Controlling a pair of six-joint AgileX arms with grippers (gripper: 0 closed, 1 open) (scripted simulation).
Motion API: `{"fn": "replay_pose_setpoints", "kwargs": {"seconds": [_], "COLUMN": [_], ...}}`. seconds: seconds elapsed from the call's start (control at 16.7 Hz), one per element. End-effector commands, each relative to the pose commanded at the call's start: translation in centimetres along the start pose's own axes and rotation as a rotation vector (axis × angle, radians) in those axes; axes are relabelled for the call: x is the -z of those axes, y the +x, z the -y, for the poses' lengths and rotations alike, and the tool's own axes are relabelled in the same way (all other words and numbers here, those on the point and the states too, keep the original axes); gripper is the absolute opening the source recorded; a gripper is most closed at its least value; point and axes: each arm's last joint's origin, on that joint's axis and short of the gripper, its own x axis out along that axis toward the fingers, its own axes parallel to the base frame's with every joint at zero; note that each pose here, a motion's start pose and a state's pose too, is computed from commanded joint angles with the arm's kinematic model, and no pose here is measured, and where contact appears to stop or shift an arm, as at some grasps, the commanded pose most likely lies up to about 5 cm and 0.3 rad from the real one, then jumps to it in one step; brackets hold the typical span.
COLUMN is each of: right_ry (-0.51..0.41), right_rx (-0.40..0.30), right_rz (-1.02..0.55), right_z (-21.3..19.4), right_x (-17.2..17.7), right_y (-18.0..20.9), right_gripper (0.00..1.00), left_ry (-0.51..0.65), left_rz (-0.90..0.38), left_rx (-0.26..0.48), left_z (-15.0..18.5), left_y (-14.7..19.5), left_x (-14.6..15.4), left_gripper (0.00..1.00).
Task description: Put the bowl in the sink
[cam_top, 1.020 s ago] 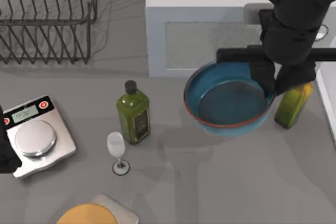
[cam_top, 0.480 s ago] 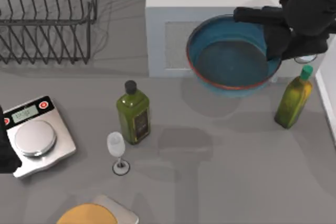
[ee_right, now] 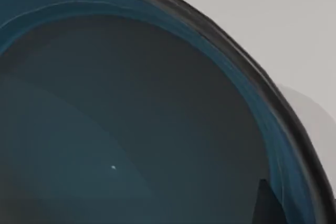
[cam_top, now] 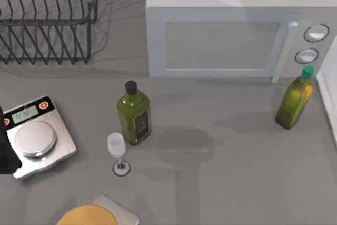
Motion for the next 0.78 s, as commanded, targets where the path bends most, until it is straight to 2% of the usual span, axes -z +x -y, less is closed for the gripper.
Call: {"fn": "replay_pose_setpoints", "kwargs": {"seconds": [0.18,0.36,0.54,0.78], "right_ry": [-0.100,-0.202,-0.271,-0.296], "right_rx": [0.016,0.092,0.197,0.318], "right_rz": [0.284,0.485,0.586,0.617], "right_z": [5.6,10.7,14.7,17.7], "right_x": [-0.4,1.6,5.5,11.3], "right_y": [-1.4,-3.2,-4.8,-6.0], "right_gripper": [0.00,0.00,0.00,0.00], "left_ry": [0.000,0.000,0.000,0.000], "left_rz": [0.000,0.000,0.000,0.000], "left_rx": [0.000,0.000,0.000,0.000], "left_z": [0.0,0.0,0.0,0.0], "left_y": [0.0,0.0,0.0,0.0], "left_x": [0.0,0.0,0.0,0.0], "left_gripper": [1.00,1.00,1.00,1.00]}}
